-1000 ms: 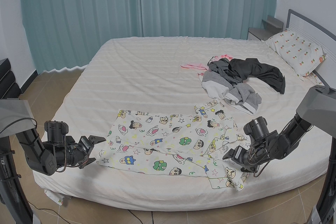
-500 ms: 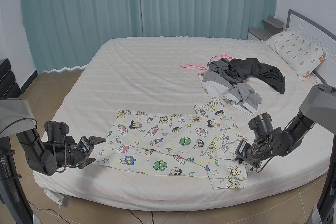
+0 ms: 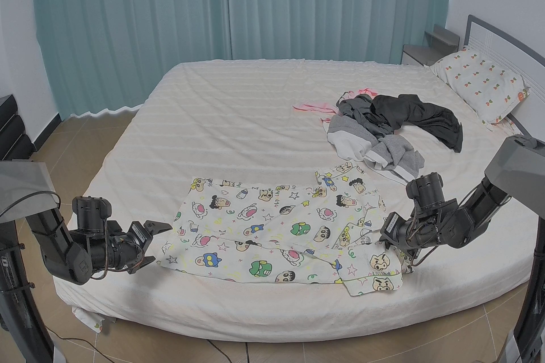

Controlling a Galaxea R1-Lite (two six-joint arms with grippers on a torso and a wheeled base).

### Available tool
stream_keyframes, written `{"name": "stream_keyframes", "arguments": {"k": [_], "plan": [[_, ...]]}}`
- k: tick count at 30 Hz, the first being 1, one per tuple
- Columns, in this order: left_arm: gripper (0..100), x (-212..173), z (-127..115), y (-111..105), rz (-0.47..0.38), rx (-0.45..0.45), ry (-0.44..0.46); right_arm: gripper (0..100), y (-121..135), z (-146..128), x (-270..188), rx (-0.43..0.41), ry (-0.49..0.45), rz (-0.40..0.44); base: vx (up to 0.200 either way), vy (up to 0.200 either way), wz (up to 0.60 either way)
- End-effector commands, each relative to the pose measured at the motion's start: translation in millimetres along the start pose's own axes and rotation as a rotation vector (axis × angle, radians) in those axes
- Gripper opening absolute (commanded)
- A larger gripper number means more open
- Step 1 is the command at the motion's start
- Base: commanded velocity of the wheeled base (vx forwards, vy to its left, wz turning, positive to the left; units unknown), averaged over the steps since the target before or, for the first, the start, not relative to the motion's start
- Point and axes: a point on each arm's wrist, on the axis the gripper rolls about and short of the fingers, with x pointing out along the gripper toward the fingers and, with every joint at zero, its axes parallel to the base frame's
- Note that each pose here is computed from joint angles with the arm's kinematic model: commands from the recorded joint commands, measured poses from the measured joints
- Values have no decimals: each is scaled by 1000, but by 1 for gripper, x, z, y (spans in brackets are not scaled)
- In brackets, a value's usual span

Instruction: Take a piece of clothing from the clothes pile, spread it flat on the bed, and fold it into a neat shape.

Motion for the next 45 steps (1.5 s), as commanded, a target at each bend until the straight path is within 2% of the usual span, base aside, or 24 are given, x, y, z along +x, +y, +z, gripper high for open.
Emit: {"name": "stream_keyframes", "arguments": {"k": [1, 3, 4, 7, 13, 18, 23, 27, 28, 29, 32, 36, 41, 45], "plan": [[100, 0, 0, 1, 2, -2, 1, 0, -5, -1, 12, 4, 4, -13, 0, 0, 0], [100, 1, 0, 1, 3, -1, 2, 0, -6, 3, 14, 13, -3, -13, 0, 0, 0], [100, 1, -1, 1, 5, -1, 2, 100, -6, 5, 14, 15, -7, -12, 0, 0, 0], [100, 2, -1, 2, 8, 2, 3, 100, -7, 7, 15, 19, -10, -13, 0, 0, 0], [100, 5, -1, 5, 19, 128, 7, 100, -12, 17, 11, 45, -34, -15, 0, 0, 0], [100, 1, -3, 5, -3, 141, -6, 100, -20, 28, -1, 75, -66, -12, 0, 0, 0], [100, -4, -3, 3, -54, 156, -27, 100, -17, 25, -35, 71, -94, 22, 0, 0, 0], [100, -11, -10, 2, -86, 161, 0, 100, -15, 11, -90, 44, -131, 76, 0, 0, 0], [100, -12, -10, 2, -87, 161, 2, 100, -15, 11, -92, 43, -132, 79, 0, 0, 0], [100, -13, -11, 4, -95, 155, 18, 100, -18, 5, -117, 37, -153, 109, 200, 0, 0], [100, -13, -11, 3, -98, 144, 23, 100, -21, -1, -141, 35, -182, 139, 200, 0, 0], [100, -15, -14, 5, -91, 133, 31, 100, -35, -23, -183, 14, -213, 194, 200, 0, 0], [100, -17, -16, 6, -100, 137, 24, 100, -42, -34, -199, -1, -223, 231, 200, 0, 0], [100, -17, -16, 6, -109, 148, 14, 100, -44, -45, -198, -29, -187, 230, 200, 0, 0]]}}
